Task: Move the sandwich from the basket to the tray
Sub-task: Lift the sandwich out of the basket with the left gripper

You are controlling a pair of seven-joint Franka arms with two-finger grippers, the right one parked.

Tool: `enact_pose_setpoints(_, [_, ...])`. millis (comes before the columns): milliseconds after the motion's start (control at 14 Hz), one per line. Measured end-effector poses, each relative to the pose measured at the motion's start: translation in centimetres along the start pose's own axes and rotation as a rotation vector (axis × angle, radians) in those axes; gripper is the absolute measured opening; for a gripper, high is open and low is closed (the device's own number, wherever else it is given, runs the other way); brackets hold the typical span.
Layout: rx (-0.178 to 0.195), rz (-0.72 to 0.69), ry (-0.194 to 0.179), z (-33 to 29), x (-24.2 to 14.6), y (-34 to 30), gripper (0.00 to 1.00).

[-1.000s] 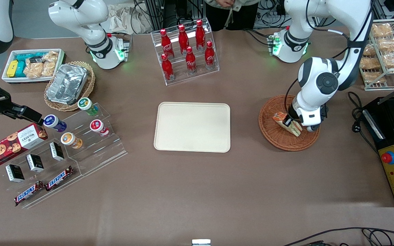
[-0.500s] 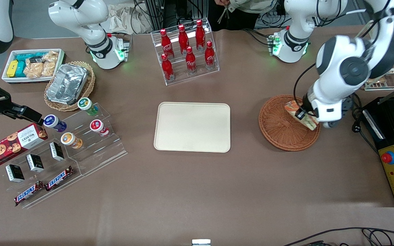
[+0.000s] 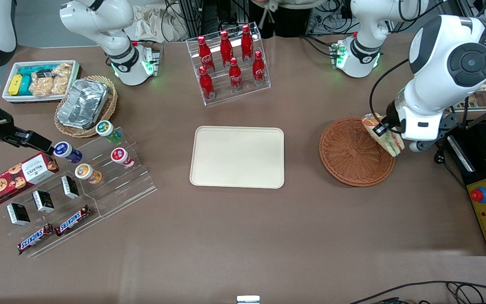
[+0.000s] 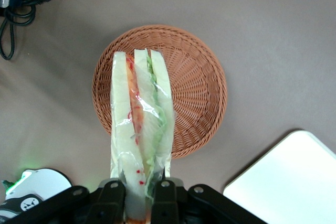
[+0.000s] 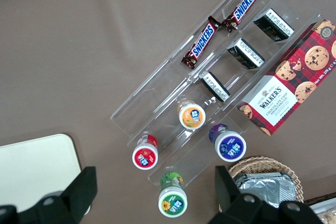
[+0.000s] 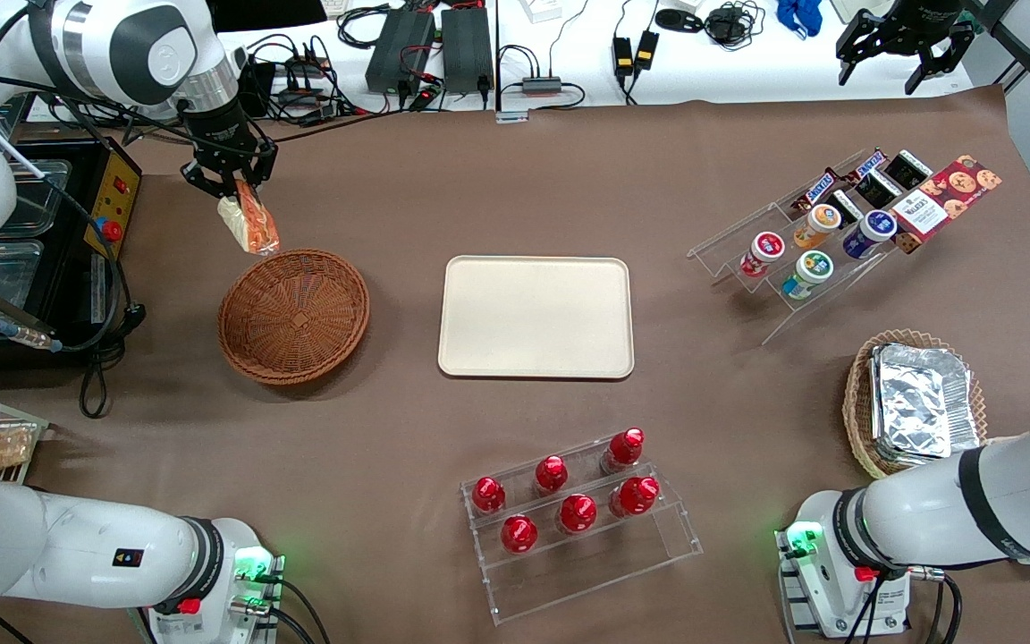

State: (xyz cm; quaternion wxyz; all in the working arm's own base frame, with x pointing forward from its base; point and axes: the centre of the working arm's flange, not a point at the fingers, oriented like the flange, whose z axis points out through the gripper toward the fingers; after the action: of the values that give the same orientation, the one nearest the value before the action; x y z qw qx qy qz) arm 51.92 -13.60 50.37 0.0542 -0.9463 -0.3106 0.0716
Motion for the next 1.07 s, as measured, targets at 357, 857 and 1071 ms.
enact_pose_setpoints(357, [-0.003, 0.150, -0.010, 0.6, -5.5, 4.4, 0.18])
enact_pose_setpoints(857, [-0.075, 0.386, 0.042, 2.5, -9.2, 9.8, 0.17])
enact_pose_setpoints(1071, [-0.095, 0.441, 0.037, 5.4, -10.7, 12.9, 0.16])
